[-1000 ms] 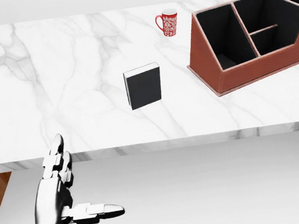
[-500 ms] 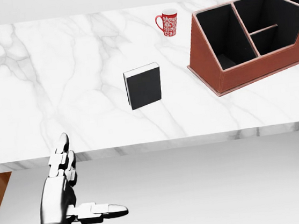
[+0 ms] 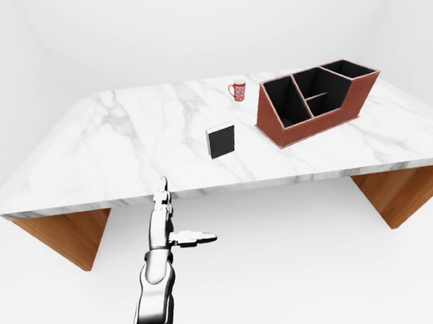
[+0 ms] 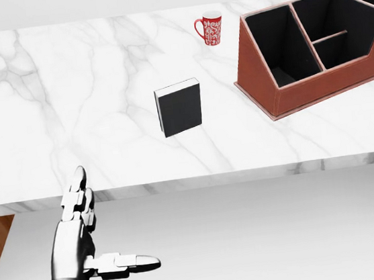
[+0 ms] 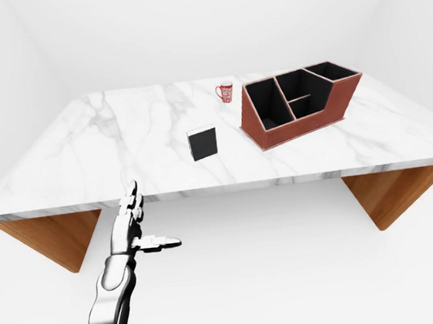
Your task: Pick up the book and place it in the left compartment of the caddy.
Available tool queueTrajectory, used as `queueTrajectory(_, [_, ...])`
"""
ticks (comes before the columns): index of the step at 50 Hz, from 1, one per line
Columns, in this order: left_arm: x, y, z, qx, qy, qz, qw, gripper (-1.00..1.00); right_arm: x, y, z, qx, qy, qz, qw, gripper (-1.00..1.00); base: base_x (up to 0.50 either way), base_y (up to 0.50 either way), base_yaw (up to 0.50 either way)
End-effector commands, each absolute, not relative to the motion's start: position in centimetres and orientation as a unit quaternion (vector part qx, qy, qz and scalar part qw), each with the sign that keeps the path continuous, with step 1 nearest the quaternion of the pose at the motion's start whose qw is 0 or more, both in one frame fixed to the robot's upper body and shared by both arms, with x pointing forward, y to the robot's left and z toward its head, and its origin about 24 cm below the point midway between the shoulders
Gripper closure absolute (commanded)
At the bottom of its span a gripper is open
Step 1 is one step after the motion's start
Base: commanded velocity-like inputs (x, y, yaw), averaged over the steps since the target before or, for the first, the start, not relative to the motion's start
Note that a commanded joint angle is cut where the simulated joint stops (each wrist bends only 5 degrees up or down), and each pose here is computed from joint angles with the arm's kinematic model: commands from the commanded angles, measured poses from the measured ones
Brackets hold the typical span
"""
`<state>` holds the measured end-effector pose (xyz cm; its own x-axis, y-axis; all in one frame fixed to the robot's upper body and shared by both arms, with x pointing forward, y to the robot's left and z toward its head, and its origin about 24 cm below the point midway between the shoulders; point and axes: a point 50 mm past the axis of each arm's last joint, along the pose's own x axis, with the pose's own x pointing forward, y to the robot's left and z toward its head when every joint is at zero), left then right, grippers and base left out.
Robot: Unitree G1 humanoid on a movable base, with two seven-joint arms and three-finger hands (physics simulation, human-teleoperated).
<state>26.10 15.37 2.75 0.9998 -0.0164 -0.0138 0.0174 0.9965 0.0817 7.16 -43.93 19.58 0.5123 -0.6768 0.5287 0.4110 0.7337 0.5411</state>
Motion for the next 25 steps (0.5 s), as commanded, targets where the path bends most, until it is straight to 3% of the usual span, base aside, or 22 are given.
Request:
queueTrajectory(1, [25.97, 15.43, 2.99, 0.045, 0.001, -0.004, 0.999, -1.00, 7.15, -43.81, 19.59, 0.172, -0.377, -0.314, 0.854, -1.00, 0.00, 0.00, 0.18])
queueTrajectory(25, [25.78, 15.59, 3.24, 0.046, -0.005, 0.004, 0.999, -1.00, 7.22, -43.75, 19.44, 0.172, -0.375, -0.311, 0.856, -1.00, 0.00, 0.00, 0.27])
